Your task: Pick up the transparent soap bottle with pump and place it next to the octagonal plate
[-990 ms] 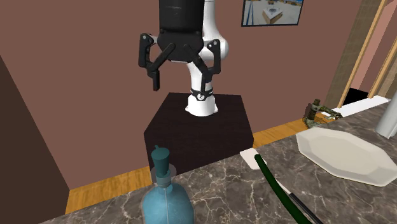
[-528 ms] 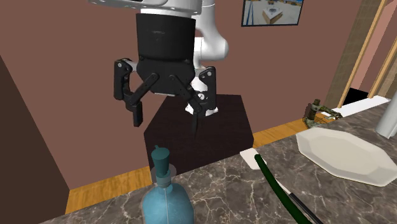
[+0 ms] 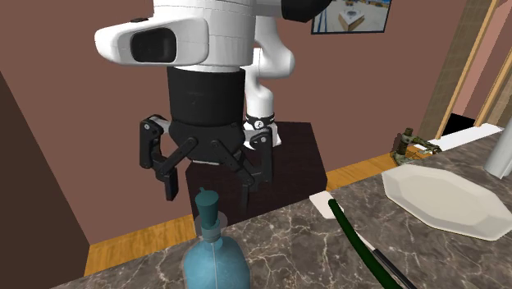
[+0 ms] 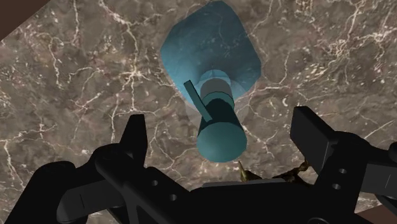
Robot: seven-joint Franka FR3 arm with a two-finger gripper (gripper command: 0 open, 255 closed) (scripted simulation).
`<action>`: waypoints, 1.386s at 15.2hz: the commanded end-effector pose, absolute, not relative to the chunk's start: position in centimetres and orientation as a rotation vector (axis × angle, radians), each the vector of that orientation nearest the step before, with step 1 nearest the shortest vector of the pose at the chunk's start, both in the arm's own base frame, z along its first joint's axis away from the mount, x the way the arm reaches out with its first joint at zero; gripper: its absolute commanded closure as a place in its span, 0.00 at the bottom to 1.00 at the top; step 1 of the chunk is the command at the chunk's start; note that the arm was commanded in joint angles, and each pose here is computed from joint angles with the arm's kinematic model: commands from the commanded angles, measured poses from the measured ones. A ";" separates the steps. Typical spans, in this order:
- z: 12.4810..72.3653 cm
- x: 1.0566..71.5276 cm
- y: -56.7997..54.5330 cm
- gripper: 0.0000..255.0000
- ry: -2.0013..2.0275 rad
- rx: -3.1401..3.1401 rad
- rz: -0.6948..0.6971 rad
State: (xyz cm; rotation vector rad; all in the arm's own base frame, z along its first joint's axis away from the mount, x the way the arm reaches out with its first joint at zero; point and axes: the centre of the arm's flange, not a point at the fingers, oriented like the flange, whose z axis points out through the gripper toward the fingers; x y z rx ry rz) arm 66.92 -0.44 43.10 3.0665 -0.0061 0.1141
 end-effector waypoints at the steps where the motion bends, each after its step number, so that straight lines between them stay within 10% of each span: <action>1: 42.2 67.0 -0.5 0.00 -0.006 3.066 0.115; 8: 42.3 67.1 -0.5 0.00 -0.006 3.066 0.115; 9: 42.3 67.1 -0.5 1.00 -0.006 3.066 0.115; 21: 43.8 67.1 -0.5 1.00 -0.006 3.066 0.115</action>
